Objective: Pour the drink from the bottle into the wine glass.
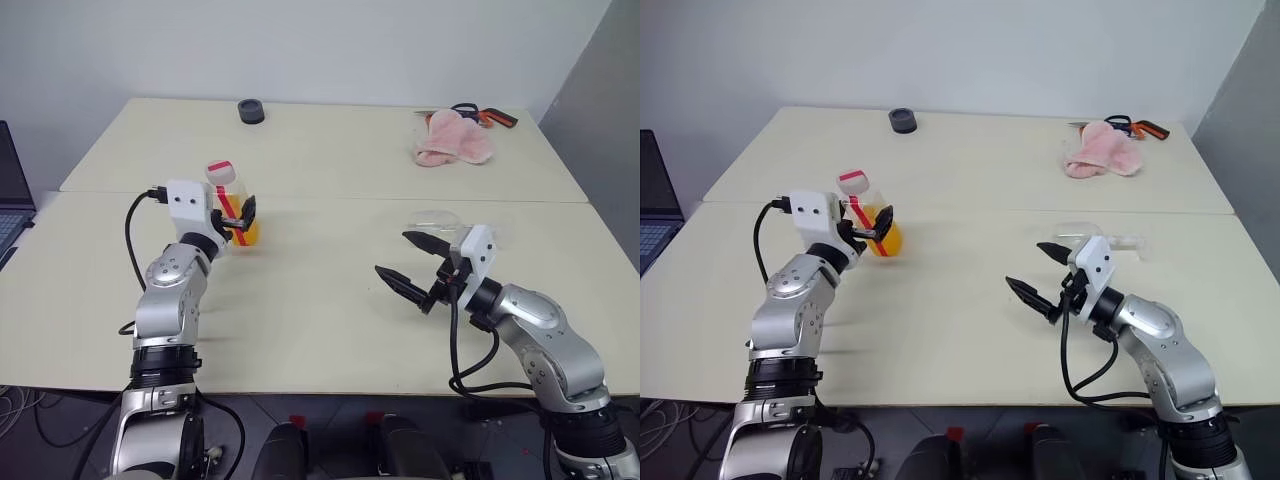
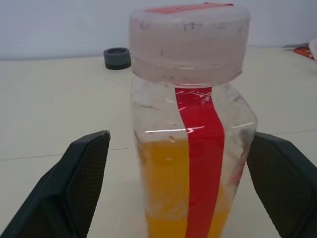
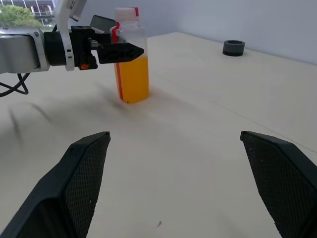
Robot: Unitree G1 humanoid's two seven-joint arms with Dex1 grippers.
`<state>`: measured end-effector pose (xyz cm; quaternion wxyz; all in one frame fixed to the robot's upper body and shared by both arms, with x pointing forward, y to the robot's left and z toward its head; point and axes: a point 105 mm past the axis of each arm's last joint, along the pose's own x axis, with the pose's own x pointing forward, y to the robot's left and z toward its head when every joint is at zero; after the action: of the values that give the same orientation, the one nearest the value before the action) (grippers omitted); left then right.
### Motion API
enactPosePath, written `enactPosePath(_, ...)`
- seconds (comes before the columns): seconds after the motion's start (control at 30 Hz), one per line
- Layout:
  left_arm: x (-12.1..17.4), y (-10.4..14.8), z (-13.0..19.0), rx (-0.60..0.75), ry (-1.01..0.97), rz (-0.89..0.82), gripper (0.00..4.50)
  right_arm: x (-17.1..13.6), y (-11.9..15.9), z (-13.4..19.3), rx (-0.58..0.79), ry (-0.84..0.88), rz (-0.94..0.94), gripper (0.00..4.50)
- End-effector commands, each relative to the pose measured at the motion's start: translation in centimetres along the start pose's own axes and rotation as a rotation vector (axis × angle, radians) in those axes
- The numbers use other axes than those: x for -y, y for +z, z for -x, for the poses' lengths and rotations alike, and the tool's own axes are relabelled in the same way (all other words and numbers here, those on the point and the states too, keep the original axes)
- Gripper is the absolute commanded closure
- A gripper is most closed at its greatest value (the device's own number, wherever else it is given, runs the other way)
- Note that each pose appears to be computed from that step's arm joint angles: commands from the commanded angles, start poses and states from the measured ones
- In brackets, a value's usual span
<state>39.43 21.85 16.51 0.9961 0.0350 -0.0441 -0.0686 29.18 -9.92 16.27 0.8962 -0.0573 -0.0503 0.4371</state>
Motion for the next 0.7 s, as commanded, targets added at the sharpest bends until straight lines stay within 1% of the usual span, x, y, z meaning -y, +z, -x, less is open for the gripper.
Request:
enactPosePath(0.03, 0.41, 1.76, -0.45, 0.065, -0.02, -0.026, 0.05, -0.07, 1.05, -0.05, 0.032, 0.006, 0.041, 0.0)
enactPosePath(0.1, 0.45, 1.67, -0.51, 0.064, -0.023, -0.023, 0.05, -0.01, 1.01, -0.02, 0.03, 0.004, 0.043, 0.0)
enactPosePath(0.13, 0.45, 1.64, -0.52, 0.064, -0.023, -0.023, 0.23, 0.03, 0.99, 0.0, 0.029, 0.003, 0.044, 0.0)
enactPosePath(0.23, 0.39, 1.63, -0.52, 0.067, -0.022, -0.026, 0.94, 0.06, 0.94, 0.07, 0.028, 0.001, 0.045, 0.0)
enactPosePath(0.3, 0.3, 1.65, -0.49, 0.069, -0.019, -0.028, 1.69, 0.04, 0.9, 0.12, 0.026, 0.001, 0.045, 0.0)
enactPosePath(0.4, 0.13, 1.68, -0.44, 0.074, -0.013, -0.03, 2.53, -0.01, 0.84, 0.14, 0.025, 0.002, 0.044, 0.0)
enactPosePath(0.43, 0.13, 1.69, -0.41, 0.076, -0.012, -0.031, 2.68, -0.05, 0.82, 0.14, 0.024, 0.004, 0.045, 0.0)
enactPosePath(0.47, 0.15, 1.7, -0.38, 0.079, -0.014, -0.033, 2.77, -0.09, 0.81, 0.14, 0.023, 0.006, 0.045, 0.0)
enactPosePath(0.7, 0.73, 2.2, -0.1, 0.119, -0.043, -0.071, 2.79, -0.2, 0.87, 0.18, 0.021, 0.014, 0.064, 0.0)
